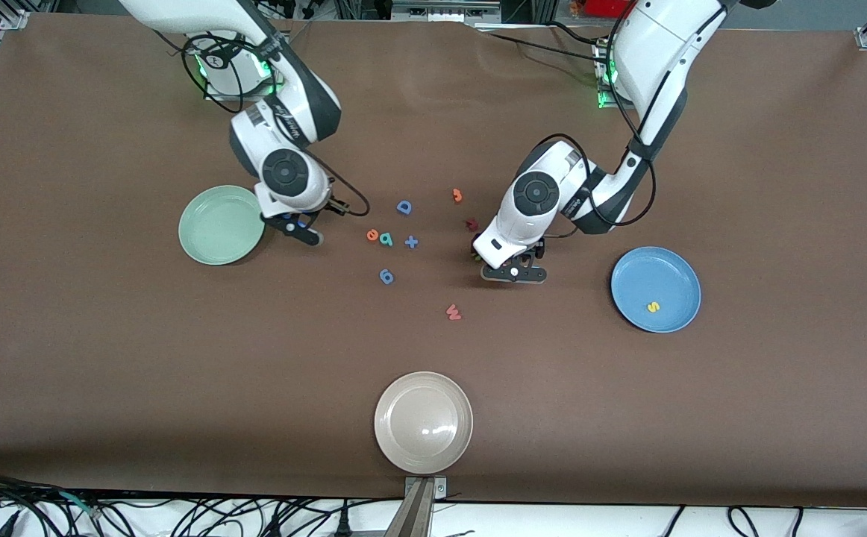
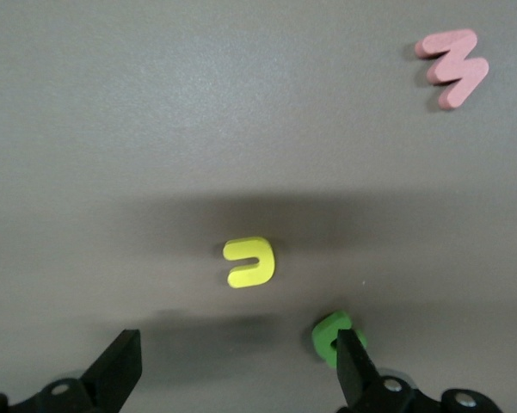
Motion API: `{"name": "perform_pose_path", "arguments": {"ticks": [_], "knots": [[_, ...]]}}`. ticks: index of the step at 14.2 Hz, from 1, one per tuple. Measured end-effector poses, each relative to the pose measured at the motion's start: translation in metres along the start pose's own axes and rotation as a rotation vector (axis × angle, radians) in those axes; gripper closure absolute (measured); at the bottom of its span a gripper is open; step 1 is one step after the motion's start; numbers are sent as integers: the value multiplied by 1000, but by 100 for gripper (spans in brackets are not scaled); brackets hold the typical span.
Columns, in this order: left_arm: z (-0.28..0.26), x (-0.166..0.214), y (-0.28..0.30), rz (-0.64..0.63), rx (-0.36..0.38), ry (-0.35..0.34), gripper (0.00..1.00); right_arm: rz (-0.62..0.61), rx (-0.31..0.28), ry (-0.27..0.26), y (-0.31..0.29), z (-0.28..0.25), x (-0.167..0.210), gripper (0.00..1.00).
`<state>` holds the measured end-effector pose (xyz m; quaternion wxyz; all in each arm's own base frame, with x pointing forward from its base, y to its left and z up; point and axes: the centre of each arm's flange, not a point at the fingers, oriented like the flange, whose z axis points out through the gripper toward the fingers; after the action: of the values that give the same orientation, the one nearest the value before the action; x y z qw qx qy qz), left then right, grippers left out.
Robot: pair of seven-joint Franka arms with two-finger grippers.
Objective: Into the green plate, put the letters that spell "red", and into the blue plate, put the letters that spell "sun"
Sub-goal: 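Grasp the yellow u with the left gripper while the right gripper drops r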
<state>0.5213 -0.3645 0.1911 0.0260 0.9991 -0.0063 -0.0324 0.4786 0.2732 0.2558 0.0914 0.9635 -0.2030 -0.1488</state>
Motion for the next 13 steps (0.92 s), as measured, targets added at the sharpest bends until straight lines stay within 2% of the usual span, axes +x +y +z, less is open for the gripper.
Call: {"name": "perform_pose_path", "arguments": {"ticks": [3, 8, 10, 11, 13], "knots": [[5, 4, -2, -18, -17, 20, 2, -79, -13, -7, 38, -19, 41, 68], [13, 9, -5, -50, -15, 15, 7, -231, -29, -54, 114, -10, 105, 68], [18, 10, -6, -55, -14, 11, 22, -285, -35, -85, 148, 5, 124, 68], [18, 10, -6, -57, -15, 11, 22, -304, -35, -99, 163, 15, 130, 68], [19, 12, -6, -59, -15, 11, 33, -328, -31, -113, 186, 39, 135, 68]]}}
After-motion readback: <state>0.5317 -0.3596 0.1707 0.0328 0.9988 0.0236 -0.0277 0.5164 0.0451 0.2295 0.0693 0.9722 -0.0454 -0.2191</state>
